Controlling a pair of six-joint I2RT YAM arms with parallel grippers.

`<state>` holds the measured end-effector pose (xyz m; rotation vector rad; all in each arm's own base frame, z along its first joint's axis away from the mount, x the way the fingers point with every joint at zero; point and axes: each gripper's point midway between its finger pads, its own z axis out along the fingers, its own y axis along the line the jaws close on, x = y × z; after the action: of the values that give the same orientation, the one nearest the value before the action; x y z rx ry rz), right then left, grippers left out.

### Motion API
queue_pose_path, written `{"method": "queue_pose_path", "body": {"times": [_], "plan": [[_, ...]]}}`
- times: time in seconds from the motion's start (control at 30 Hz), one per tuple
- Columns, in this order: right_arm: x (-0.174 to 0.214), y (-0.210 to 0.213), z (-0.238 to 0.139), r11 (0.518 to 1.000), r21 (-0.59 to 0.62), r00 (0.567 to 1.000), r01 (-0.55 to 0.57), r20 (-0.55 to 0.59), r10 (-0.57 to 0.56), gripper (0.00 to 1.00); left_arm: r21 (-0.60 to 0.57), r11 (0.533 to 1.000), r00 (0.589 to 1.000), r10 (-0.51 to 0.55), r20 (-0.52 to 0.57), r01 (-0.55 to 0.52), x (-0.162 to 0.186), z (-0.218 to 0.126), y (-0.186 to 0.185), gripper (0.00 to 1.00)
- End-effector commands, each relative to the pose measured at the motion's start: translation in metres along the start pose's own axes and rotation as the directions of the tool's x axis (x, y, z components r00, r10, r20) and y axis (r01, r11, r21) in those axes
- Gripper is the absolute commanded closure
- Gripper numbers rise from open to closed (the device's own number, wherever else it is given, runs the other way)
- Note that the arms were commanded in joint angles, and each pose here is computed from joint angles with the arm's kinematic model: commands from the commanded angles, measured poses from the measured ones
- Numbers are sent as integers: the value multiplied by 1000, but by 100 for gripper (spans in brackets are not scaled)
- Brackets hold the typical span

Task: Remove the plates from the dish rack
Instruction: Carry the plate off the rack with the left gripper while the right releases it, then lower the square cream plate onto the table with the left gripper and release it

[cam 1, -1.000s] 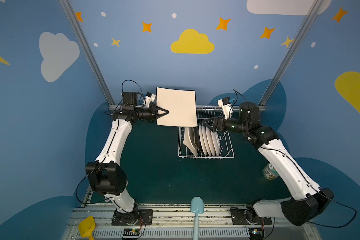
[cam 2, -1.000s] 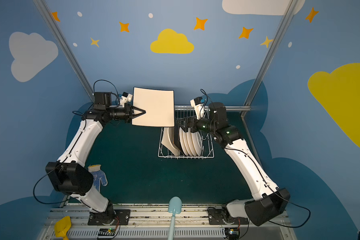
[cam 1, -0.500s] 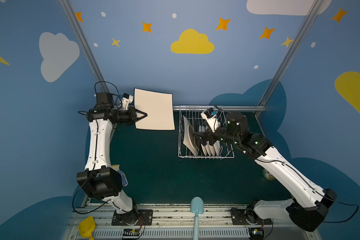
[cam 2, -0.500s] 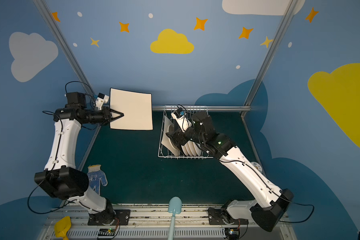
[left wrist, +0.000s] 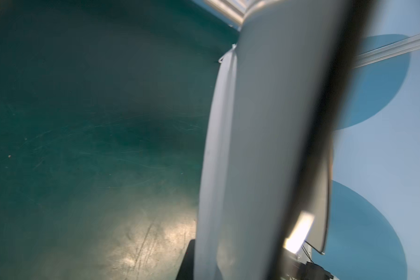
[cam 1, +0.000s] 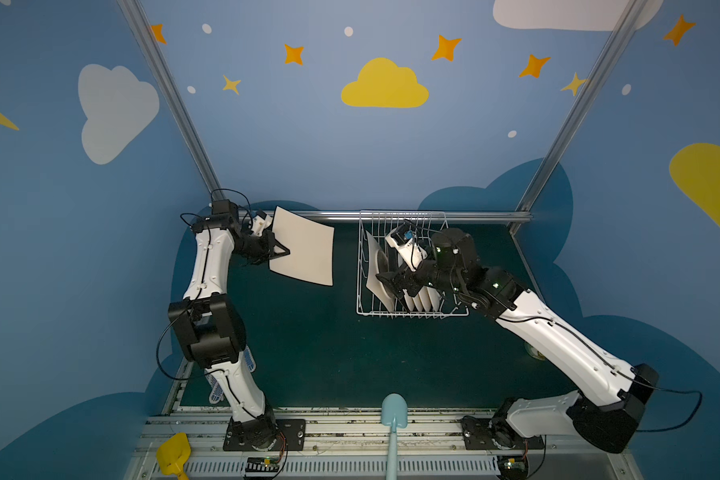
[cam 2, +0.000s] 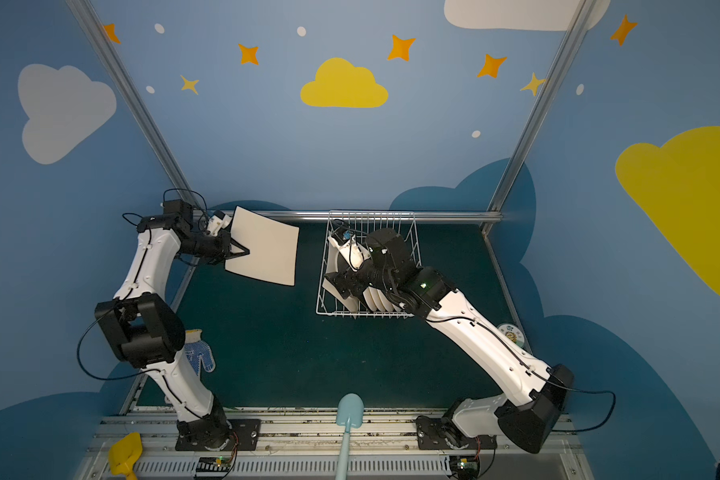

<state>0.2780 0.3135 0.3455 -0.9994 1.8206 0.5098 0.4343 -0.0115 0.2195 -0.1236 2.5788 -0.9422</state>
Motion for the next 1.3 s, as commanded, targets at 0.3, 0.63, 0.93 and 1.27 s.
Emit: {"method": "queue_pose_path", "body": {"times": [0.3, 0.63, 0.93, 1.27], "plan": [[4, 8, 11, 998, -32, 999, -45, -28, 44, 9, 75, 996, 998, 52, -28, -50, -17, 24, 16, 97], [5, 15, 29, 996, -54, 996, -77, -39, 75, 9, 75, 997, 996, 15, -83, -9, -13, 52, 45, 97], [11, 20, 34, 995, -64, 996, -75, -53, 71, 9, 102, 994, 994, -29, -106, 40, -10, 67, 64, 97], [9, 18, 34, 997, -47, 997, -66, -50, 64, 9, 59, 996, 988, -61, -142, 70, -1, 79, 93, 96]]}}
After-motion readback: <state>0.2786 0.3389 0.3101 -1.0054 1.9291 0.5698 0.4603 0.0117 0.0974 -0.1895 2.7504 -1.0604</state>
